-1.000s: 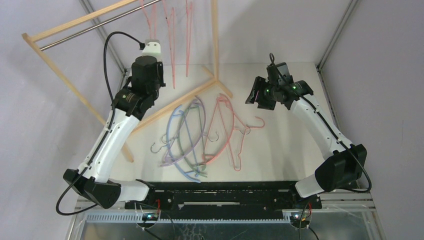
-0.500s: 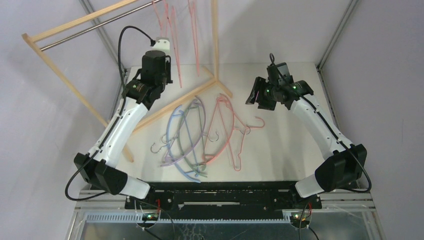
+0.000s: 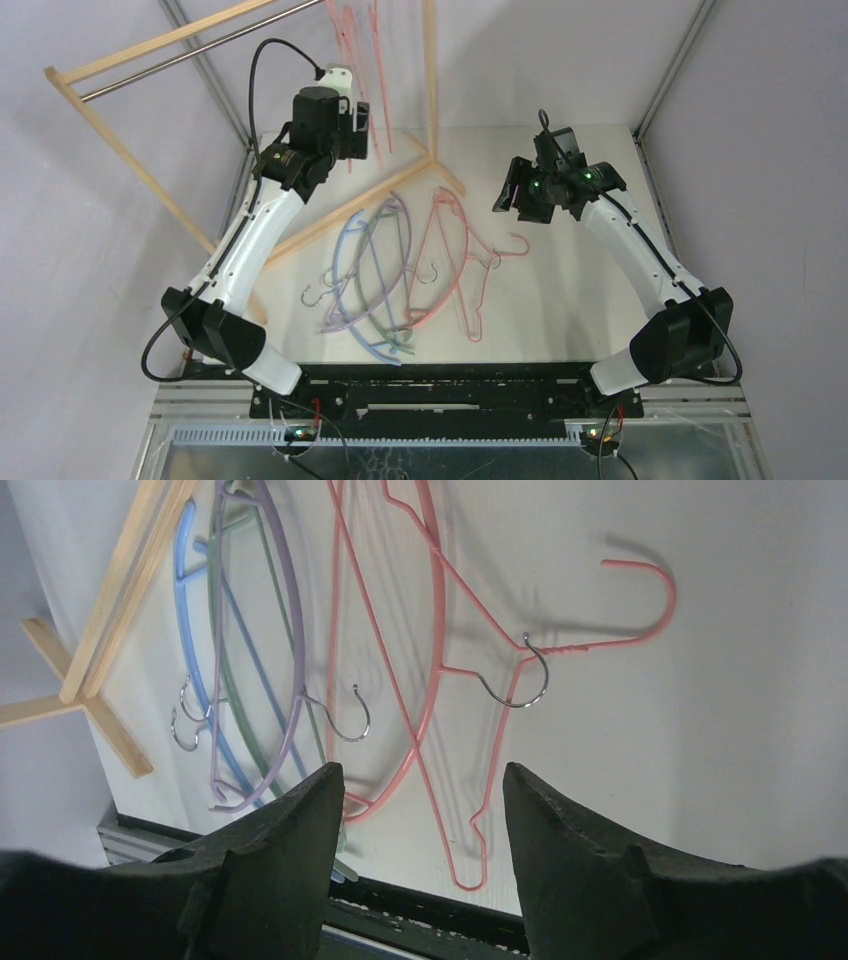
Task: Organize the hangers
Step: Place the hanger at the clothesline.
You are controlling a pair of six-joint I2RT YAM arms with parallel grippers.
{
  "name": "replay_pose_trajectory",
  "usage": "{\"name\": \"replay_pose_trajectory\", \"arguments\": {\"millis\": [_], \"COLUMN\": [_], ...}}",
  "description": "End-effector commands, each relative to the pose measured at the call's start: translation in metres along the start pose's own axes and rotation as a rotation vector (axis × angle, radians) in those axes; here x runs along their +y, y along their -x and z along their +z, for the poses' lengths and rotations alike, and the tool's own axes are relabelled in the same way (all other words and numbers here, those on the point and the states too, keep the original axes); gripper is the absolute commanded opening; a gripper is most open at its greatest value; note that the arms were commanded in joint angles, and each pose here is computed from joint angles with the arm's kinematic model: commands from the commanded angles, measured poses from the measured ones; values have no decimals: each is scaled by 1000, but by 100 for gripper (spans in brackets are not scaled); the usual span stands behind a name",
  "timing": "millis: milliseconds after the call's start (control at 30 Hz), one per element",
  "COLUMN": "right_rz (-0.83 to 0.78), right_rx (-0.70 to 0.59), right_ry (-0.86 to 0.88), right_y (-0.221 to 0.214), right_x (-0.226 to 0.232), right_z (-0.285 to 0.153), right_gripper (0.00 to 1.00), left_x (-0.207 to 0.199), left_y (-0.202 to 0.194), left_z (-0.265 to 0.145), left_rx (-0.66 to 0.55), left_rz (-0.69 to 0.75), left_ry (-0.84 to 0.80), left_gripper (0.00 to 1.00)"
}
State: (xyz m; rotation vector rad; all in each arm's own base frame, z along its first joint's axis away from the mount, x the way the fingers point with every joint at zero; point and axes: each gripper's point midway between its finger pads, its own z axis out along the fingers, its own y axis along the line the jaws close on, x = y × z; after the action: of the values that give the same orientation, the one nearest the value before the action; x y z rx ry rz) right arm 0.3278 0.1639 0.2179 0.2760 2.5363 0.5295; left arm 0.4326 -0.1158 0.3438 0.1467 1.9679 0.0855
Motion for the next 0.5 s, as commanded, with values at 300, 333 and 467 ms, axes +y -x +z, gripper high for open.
{"name": "replay_pose_trajectory", "arguments": {"millis": [300,333,467], "right_rz": [-31,-30,-27], "right_rx": [82,91,162], "right_ry": [-102,-111,-168], "right_y": [-39,-43,-60], "right_x": [-43,-47,-64], "right_z": [22,28,59], "right_gripper": [70,70,69], "left_x": [22,22,21], "left_y": [11,8,-8], "left_z": [-49,-54,-72], "left_rx": [-94,-95,-95], "left_rz": [-70,-81,-124], "left_ry": [24,14,-22], "left_gripper": [100,100,100]}}
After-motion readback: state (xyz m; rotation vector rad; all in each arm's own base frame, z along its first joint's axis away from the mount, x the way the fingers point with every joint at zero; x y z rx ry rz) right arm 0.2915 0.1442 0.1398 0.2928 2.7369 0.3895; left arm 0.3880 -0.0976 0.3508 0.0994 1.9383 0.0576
